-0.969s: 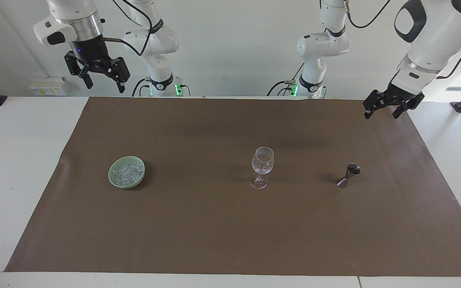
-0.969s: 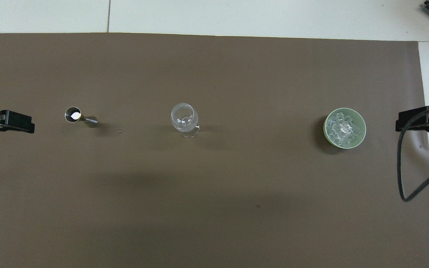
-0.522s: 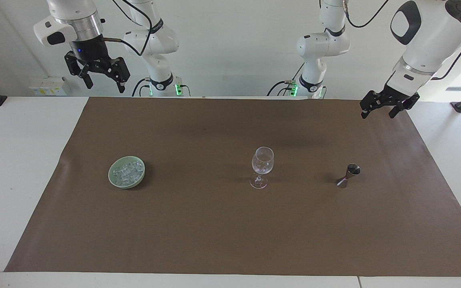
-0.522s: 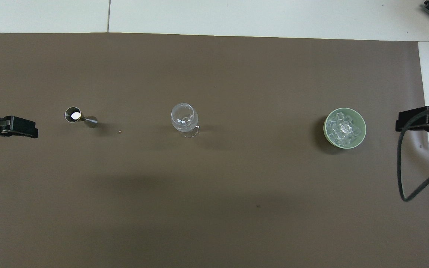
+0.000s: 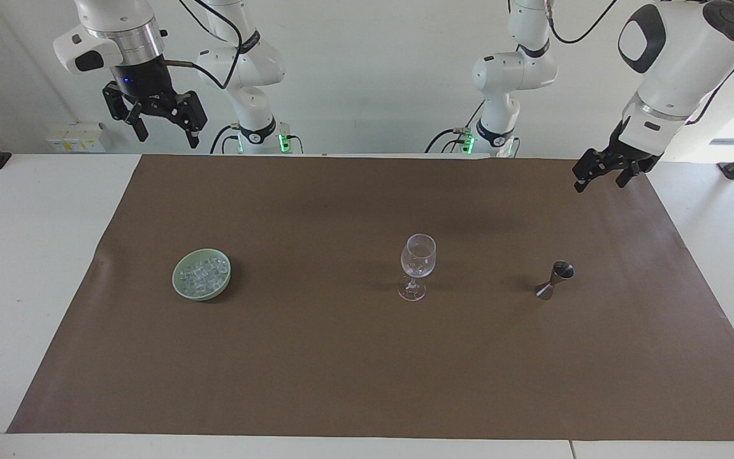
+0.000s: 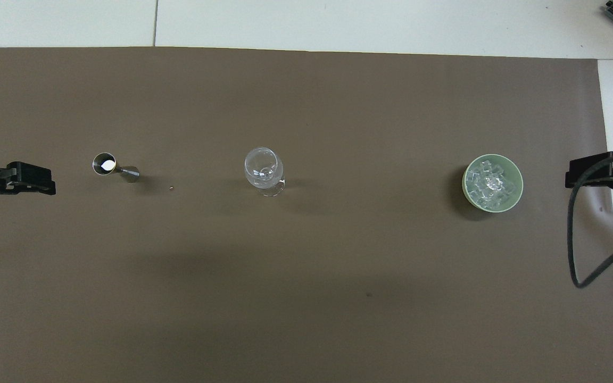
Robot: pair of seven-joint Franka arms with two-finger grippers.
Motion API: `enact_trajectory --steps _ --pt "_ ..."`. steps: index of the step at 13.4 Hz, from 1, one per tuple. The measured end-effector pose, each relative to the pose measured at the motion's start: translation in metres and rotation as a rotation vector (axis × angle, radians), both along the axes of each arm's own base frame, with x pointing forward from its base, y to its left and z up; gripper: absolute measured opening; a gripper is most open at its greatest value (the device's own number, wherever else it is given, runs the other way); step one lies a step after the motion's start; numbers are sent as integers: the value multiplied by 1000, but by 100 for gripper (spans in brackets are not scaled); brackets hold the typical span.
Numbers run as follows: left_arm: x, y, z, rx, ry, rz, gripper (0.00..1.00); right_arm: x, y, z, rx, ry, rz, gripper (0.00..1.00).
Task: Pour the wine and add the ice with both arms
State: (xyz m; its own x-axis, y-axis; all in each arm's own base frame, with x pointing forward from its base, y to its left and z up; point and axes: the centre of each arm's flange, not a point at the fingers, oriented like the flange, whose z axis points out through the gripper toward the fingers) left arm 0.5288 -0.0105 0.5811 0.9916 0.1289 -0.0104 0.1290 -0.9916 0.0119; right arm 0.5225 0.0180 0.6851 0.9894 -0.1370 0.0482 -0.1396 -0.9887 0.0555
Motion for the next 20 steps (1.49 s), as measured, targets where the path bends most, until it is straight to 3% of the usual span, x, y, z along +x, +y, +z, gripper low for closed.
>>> enact_trajectory --steps 6,11,20 --pt "-6 22 -15 -30 41 203 100 0 0 0 0 0 0 100" --pt "-16 53 -36 -127 123 398 100 0 0 0 0 0 0 100" --pt "-22 92 -77 -225 274 919 100 0 0 0 0 0 0 100"
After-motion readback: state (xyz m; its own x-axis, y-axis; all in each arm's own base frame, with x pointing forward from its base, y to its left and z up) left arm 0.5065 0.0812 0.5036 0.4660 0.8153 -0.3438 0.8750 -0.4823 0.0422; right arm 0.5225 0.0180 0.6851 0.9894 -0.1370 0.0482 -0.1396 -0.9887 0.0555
